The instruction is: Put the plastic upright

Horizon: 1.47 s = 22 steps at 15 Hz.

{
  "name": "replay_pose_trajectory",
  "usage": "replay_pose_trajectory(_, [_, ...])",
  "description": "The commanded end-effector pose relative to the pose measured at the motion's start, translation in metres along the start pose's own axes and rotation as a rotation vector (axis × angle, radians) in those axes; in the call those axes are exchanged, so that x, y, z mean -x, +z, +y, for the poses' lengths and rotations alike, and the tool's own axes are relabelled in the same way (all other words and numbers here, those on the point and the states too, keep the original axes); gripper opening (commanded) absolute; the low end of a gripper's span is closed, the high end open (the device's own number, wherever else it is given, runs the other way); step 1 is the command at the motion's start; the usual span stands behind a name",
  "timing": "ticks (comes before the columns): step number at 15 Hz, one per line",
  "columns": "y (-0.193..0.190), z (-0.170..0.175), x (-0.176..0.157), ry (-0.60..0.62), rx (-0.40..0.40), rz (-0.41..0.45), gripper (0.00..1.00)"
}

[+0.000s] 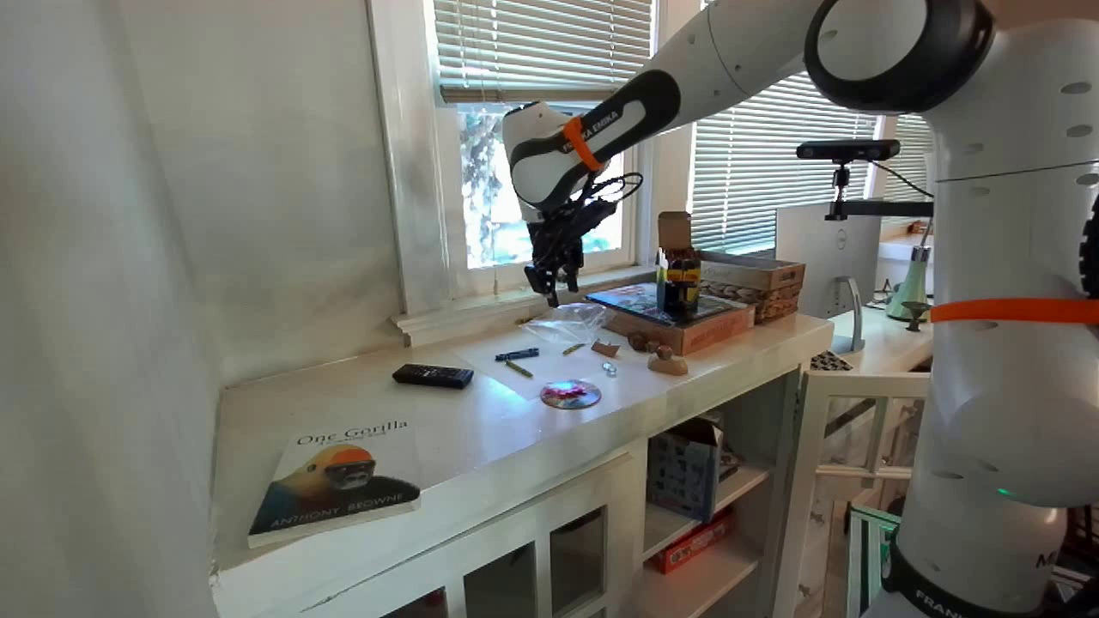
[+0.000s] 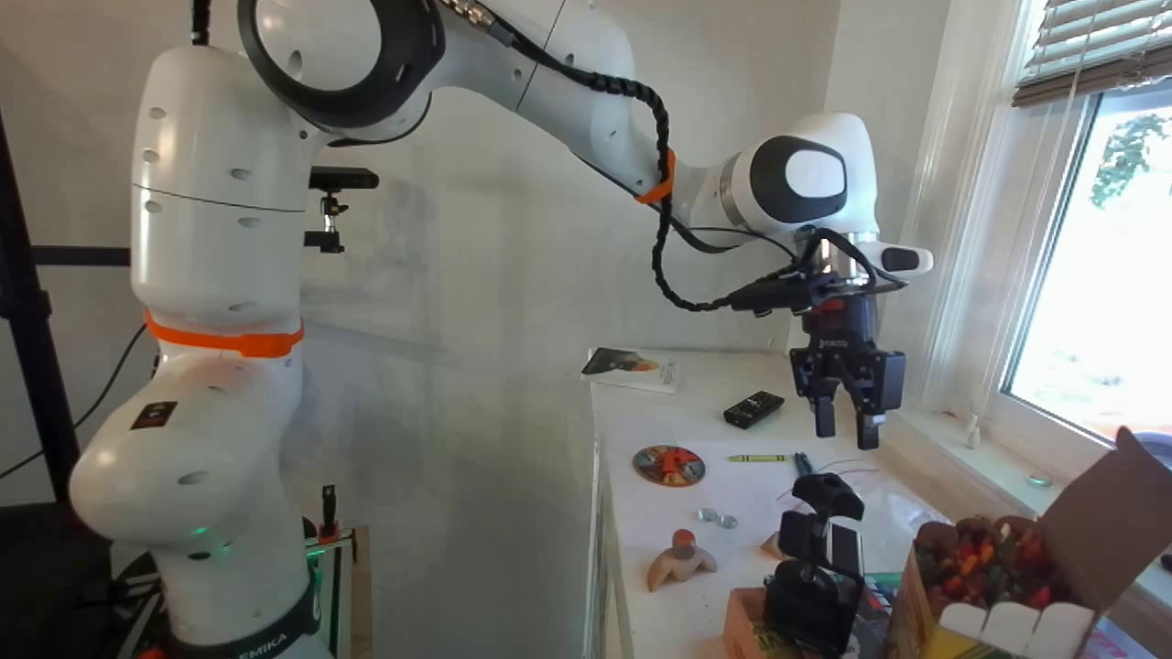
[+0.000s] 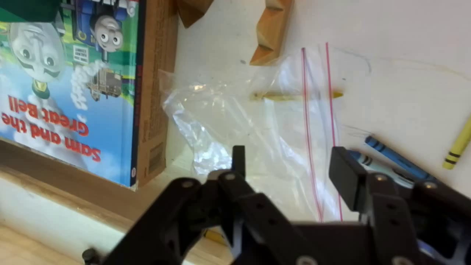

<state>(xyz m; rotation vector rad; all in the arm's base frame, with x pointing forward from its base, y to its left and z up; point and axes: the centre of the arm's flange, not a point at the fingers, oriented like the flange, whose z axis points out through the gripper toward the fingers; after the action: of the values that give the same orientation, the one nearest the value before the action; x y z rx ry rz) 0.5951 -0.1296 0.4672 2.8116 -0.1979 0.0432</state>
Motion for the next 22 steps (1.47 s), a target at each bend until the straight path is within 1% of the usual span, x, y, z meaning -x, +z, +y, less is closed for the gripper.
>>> replay_pose_trajectory(1, [-0.028, -0.017, 0.017, -0.048, -0.036, 0.026, 0.94])
replay_pose_trajectory(2, [-0.033, -0.022, 0.019, -0.050, -0.026, 0.038, 0.99])
replay_pose_trajectory(3, [-0.038, -0.027, 0.022, -0.054, -0.028, 0.050, 1.00])
replay_pose_trajectory(6, [-0.045, -0.044, 0.027, -0.070, -0.011, 0.071, 1.00])
replay_pose_trajectory(12, [-0.039, -0.071, 0.031, -0.106, 0.005, 0.075, 1.00])
replay_pose_trajectory(13, [-0.036, -0.076, 0.030, -0.127, 0.020, 0.089, 1.00])
replay_pose_trajectory(14, [-0.034, -0.079, 0.029, -0.144, 0.017, 0.110, 1.00])
replay_pose_trajectory(15, [-0.031, -0.084, 0.026, -0.146, -0.003, 0.119, 1.00])
replay_pose_trajectory(17, [-0.027, -0.089, 0.019, -0.073, -0.041, 0.132, 1.00])
replay_pose_trajectory(19, [-0.024, -0.085, 0.014, 0.019, -0.069, 0.100, 1.00])
replay_pose_trajectory(20, [-0.030, -0.085, 0.017, -0.053, -0.035, 0.110, 1.00])
replay_pose_trajectory(22, [-0.026, -0.084, 0.016, -0.016, -0.045, 0.101, 1.00])
